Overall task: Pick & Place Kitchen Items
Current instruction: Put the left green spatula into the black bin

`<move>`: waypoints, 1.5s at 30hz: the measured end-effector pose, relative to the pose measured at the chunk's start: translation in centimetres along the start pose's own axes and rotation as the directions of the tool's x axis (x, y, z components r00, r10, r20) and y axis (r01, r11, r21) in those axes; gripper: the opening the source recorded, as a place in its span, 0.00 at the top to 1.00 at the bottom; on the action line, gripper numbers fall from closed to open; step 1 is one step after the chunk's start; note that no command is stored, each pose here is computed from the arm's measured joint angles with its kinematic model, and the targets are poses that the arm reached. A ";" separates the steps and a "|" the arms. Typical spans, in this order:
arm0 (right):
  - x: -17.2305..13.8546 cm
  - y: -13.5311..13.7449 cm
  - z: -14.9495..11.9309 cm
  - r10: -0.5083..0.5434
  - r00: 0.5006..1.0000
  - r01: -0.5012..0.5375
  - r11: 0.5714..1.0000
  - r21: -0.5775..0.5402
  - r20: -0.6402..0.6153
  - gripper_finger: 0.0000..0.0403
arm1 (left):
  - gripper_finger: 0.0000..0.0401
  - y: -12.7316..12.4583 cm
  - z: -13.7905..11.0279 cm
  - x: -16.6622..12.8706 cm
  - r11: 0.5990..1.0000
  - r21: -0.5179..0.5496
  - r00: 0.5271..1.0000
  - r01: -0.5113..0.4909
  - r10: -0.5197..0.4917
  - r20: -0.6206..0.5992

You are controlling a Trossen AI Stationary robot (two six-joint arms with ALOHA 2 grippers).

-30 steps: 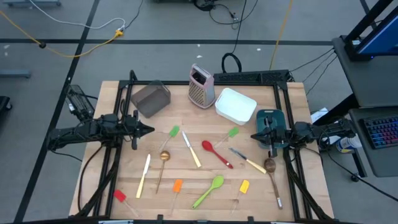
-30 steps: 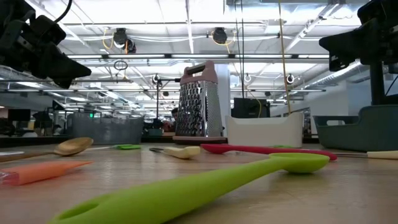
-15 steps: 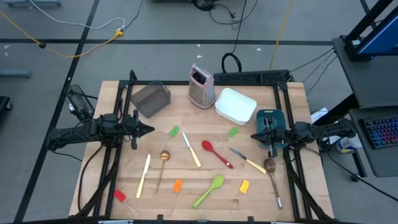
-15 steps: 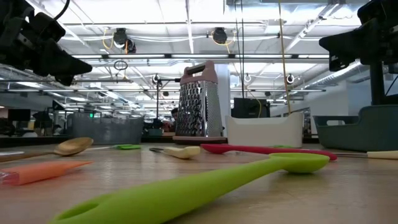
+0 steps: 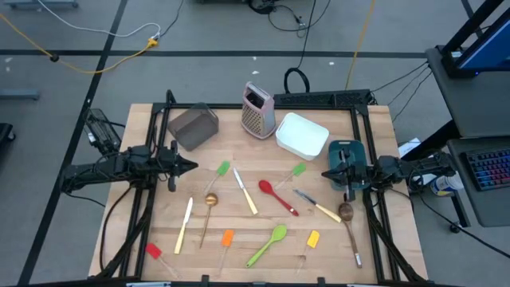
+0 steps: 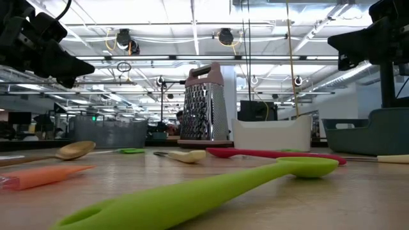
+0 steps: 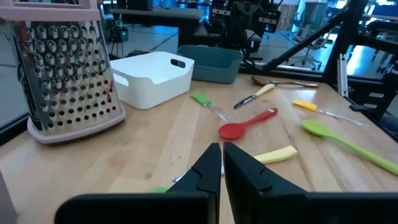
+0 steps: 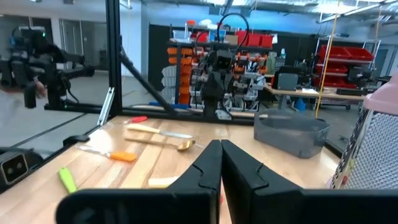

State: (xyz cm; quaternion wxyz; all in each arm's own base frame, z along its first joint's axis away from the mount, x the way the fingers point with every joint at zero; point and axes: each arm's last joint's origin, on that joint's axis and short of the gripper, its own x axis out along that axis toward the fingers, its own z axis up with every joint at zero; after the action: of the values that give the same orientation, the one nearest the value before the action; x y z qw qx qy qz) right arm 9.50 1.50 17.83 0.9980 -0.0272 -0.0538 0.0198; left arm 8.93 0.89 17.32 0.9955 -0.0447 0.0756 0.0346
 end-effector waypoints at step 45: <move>1.4 -0.4 3.7 -0.171 0.918 0.193 0.981 -0.025 0.358 0.70 | 0.68 0.3 4.3 1.4 0.982 0.054 0.915 -0.183 0.150 0.374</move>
State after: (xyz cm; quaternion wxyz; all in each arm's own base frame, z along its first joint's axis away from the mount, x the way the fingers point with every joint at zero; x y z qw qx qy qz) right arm 10.53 1.31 21.70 0.9682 -0.0481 -0.2354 -0.0701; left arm 10.96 1.66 21.27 0.9864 0.0128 -0.1075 0.1238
